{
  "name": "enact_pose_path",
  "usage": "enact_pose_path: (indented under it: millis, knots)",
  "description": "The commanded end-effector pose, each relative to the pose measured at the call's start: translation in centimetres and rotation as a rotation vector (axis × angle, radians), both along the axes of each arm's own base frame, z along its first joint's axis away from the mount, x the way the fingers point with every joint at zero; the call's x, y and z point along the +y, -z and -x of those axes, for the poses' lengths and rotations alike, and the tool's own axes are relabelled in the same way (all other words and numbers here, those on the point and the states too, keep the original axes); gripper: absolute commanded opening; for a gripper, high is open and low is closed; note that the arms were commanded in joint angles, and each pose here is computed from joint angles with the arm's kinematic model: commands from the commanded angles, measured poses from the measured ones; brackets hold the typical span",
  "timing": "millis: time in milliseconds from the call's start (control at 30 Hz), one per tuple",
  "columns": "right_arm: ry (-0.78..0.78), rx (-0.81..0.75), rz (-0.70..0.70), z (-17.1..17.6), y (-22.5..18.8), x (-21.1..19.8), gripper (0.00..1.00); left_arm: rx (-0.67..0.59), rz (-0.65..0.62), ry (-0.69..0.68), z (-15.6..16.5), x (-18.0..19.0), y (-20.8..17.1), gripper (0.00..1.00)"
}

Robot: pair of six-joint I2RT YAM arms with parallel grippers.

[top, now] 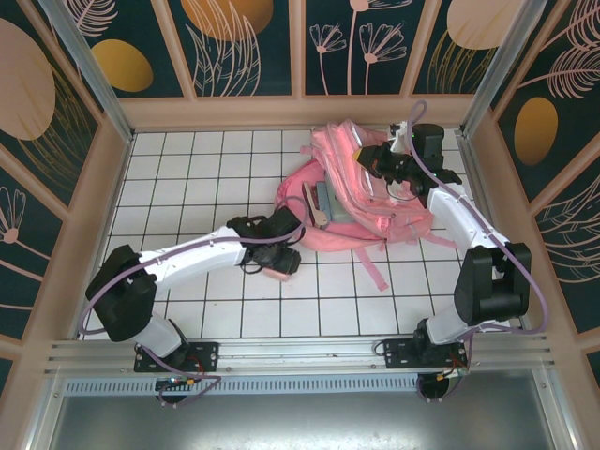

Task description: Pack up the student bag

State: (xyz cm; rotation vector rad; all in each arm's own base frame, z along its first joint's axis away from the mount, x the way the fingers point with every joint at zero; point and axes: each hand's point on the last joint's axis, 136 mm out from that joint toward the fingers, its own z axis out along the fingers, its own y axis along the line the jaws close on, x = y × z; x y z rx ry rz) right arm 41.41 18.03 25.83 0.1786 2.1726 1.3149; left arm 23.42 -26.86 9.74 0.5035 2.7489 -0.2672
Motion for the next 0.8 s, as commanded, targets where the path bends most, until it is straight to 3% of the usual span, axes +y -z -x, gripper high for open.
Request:
enact_pose_path:
  millis: [0,267,533,767]
  knots:
    - [-0.039,-0.086,-0.024,0.7,-2.4,0.6,0.0,-0.092,0.041,-0.01,-2.7,-1.2,-3.9,0.38]
    - [-0.058,-0.087,-0.027,1.8,-2.6,0.9,0.0,-0.281,0.14,-0.151,-12.6,-2.1,-9.7,0.33]
    - [-0.049,-0.09,-0.024,2.7,-2.8,1.0,0.0,-0.39,0.166,-0.245,-22.2,-4.2,-9.9,0.32]
    - [-0.041,-0.09,-0.022,3.2,-3.0,0.9,0.0,-0.431,0.222,-0.316,-27.3,-5.5,-8.3,0.32]
